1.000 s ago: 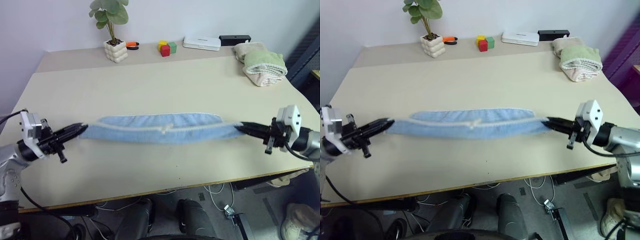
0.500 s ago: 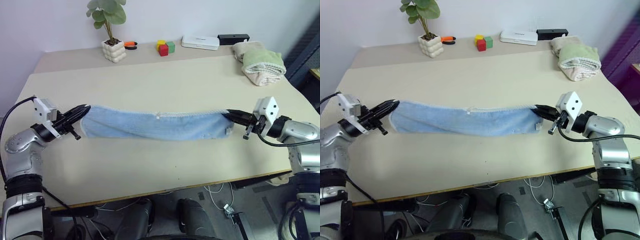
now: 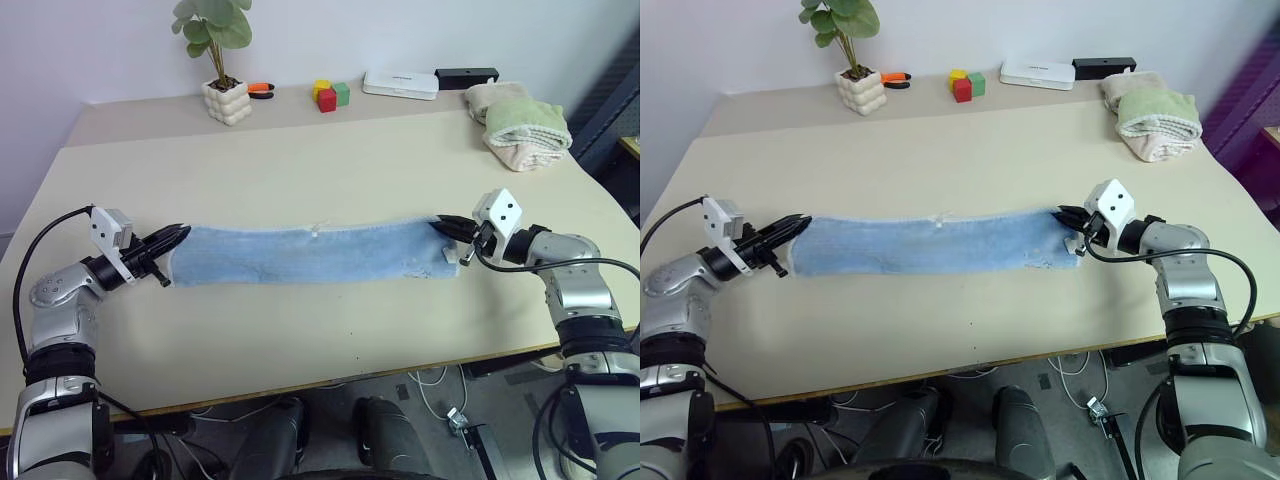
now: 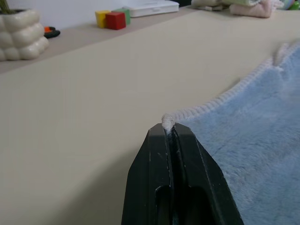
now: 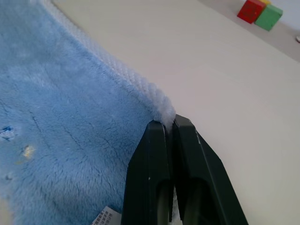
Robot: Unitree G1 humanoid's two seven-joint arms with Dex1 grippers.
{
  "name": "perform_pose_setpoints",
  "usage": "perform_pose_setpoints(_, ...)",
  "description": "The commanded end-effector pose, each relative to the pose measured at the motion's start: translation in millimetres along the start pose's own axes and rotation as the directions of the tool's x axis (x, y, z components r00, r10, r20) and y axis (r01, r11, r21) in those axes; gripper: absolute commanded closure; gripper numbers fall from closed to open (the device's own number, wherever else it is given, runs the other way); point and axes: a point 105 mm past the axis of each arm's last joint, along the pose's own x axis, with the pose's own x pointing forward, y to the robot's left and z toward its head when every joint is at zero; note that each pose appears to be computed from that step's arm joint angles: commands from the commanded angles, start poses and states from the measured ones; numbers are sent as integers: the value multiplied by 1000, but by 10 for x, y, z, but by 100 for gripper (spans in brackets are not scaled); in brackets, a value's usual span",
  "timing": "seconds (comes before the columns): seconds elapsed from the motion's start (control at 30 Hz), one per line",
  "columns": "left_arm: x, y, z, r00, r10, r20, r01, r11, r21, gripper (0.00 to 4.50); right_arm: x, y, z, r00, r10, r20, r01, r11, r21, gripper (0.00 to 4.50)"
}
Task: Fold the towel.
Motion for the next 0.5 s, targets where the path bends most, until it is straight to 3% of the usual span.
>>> perform_pose_setpoints(0.03,51,63,55,1000,21,5,-21,1000,-9,450,89,-111,112,999,-43,32,44,999,-21,442)
perform_pose_setpoints(0.33,36,82,-70,999,8,-35,-11,997,-83,450,149,-65,-16,999,-37,1,37,999,-16,442)
perform_pose_setpoints(0.37,41,75,-83,999,2,-46,-5,998,-60,421,149,-44,-30,1000,-19,2,19,1000,11,448)
perform_pose_setpoints(0.47,76,56,-110,998,-11,-65,8,999,-47,317,147,-18,-45,1000,5,2,-5,999,40,360)
perform_pose_setpoints(0.5,94,53,-109,998,-13,-64,9,998,-54,260,148,-15,-45,1000,8,1,-8,999,43,309)
